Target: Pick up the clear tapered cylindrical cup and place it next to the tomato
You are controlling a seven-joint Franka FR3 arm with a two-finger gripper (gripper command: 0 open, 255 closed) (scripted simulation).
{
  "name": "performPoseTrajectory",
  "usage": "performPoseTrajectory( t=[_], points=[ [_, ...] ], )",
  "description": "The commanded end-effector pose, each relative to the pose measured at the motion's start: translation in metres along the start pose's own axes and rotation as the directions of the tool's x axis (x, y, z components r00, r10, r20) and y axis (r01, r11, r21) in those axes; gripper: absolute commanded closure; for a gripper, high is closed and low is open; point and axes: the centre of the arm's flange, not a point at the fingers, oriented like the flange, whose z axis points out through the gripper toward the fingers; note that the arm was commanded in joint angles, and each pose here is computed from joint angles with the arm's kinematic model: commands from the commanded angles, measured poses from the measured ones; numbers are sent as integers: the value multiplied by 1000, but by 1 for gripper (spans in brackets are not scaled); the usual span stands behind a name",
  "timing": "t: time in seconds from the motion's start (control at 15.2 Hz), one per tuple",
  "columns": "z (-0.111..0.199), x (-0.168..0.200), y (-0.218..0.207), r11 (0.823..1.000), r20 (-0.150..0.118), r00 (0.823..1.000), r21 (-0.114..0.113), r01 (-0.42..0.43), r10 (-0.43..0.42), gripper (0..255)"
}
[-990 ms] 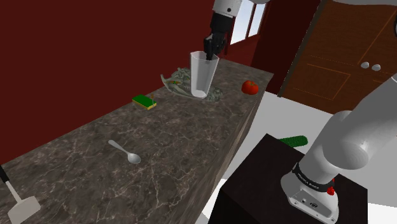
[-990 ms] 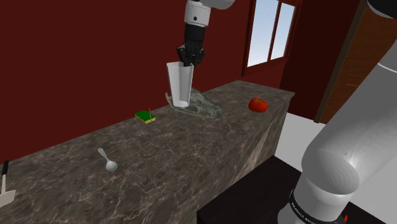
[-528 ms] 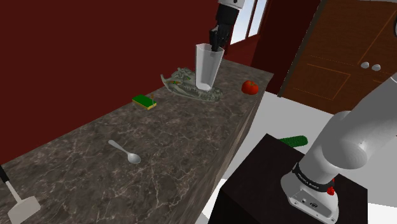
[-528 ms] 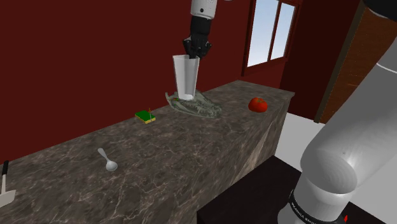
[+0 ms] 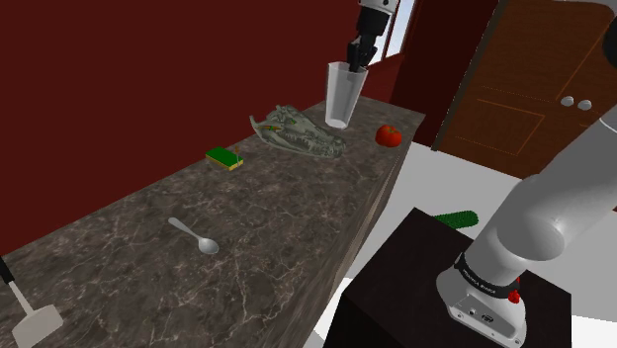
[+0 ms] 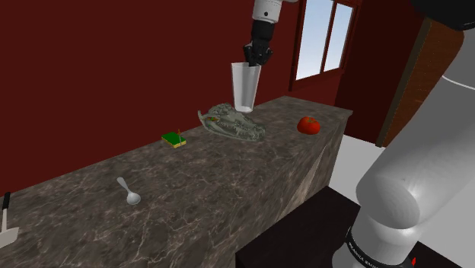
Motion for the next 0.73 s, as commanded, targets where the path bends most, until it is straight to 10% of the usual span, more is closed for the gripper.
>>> performPoseTrajectory(
  t=[0.0,0.66],
  points=[
    [-2,0,26,1000,-1,1000,0,2,-2,255],
    [-21,4,157,1000,-1,1000,0,2,-2,255]
  ],
)
